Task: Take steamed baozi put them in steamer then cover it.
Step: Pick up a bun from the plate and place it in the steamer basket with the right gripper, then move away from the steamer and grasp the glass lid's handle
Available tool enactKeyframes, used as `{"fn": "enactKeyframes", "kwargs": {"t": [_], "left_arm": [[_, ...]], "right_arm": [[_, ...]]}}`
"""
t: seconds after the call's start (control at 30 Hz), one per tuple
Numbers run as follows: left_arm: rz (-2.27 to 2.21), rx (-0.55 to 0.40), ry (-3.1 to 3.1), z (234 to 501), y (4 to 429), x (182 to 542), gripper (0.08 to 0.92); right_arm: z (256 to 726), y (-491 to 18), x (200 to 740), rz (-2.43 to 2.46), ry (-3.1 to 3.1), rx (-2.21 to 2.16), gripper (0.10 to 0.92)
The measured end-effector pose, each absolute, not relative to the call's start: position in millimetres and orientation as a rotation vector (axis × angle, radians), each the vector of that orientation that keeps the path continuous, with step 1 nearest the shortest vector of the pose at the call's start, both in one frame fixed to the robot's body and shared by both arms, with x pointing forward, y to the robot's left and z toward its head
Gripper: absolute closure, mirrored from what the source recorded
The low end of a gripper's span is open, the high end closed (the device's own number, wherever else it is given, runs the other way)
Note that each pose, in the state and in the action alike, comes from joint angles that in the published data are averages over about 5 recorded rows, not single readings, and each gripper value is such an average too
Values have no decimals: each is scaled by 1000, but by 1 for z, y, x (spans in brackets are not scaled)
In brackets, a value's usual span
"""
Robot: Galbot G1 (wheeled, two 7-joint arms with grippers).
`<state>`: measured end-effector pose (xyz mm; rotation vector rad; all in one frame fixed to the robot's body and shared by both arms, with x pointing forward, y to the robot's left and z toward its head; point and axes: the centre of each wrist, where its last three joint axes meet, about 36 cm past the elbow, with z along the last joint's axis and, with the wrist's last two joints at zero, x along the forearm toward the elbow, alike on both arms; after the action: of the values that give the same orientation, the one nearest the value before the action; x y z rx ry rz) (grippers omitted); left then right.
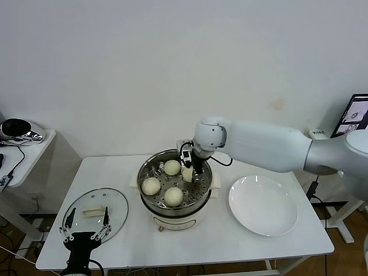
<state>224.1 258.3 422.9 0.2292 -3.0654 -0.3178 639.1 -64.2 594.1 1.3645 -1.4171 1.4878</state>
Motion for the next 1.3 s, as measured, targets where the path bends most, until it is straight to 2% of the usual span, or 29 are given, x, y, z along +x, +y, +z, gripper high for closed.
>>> {"fn": "enactKeyframes", "kwargs": {"t": [0.2,0.37,0.47,0.67,0.87,1.1,1.3], "left_arm": [[-316,230,-3065,423,258,224,177],[-316,232,-3066,423,258,224,177],[-318,233,-3067,423,259,225,177],[-315,235,-3072,423,260,228,177],[-316,255,-3066,418,263,231,177],[-339,291,-3053,409,266,228,177],[-365,316,-3041,400,263,226,177]], "right_arm": [[585,-61,640,1495,-1409,1365,373],[587,-62,640,1495,-1418,1365,244],[596,-66,639,1492,-1438,1369,207],[619,-88,628,1463,-1545,1399,200],[620,-138,601,1335,-1828,1428,199],[583,-207,565,1117,-2346,1358,200],[542,-238,537,935,-2762,1255,200]]}}
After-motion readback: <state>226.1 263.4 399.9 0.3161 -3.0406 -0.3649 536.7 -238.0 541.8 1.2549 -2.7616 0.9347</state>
